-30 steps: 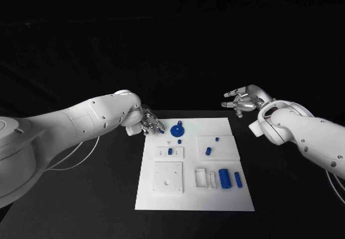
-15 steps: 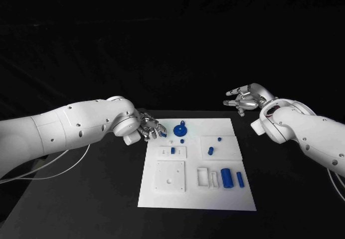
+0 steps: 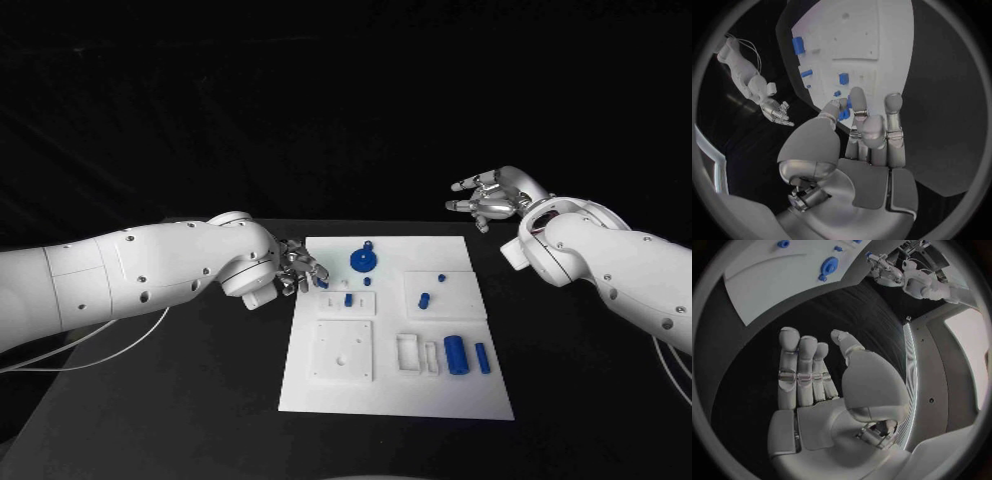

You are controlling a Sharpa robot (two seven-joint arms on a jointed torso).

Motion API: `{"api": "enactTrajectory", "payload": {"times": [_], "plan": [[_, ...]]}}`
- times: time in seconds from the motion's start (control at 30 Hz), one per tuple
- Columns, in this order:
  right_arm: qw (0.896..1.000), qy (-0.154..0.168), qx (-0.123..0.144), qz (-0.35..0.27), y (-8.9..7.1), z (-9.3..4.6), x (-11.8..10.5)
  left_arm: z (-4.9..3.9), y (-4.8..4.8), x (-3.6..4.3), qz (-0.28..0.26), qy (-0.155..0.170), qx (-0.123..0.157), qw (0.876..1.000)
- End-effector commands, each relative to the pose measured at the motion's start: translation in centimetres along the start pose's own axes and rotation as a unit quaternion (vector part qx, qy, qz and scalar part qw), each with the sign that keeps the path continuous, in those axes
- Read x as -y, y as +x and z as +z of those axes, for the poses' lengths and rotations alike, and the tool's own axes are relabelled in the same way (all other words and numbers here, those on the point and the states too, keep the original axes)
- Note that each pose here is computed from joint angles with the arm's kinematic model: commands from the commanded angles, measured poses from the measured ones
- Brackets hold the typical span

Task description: Assemble the parts on the task board

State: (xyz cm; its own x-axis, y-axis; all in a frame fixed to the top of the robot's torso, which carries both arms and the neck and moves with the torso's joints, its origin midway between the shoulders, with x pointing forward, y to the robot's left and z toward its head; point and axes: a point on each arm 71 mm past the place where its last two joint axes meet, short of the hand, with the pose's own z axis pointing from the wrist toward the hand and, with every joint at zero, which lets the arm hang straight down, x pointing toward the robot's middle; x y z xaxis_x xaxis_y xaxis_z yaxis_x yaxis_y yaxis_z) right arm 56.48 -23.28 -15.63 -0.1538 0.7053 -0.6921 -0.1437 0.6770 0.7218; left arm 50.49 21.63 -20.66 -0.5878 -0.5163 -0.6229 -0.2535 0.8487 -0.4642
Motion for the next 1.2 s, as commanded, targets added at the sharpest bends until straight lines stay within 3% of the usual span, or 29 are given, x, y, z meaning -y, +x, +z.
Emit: {"api": "enactTrajectory", "payload": {"times": [0.03,0.27,0.7,1.2], "plan": [[1.0,-0.003,-0.005,0.0,0.2,0.0,0.0,-0.04,0.13,0.18,0.02,0.004,0.029,0.999],[1.0,-0.003,-0.006,0.0,0.3,-0.1,0.0,0.22,1.33,0.17,0.024,0.005,0.021,0.999],[1.0,-0.004,-0.007,0.0,0.3,-0.1,0.0,0.78,2.67,0.33,0.032,0.005,0.009,0.999],[1.0,-0.004,-0.005,0.001,0.3,-0.2,0.0,1.19,3.04,0.08,0.055,-0.005,-0.003,0.998]]}}
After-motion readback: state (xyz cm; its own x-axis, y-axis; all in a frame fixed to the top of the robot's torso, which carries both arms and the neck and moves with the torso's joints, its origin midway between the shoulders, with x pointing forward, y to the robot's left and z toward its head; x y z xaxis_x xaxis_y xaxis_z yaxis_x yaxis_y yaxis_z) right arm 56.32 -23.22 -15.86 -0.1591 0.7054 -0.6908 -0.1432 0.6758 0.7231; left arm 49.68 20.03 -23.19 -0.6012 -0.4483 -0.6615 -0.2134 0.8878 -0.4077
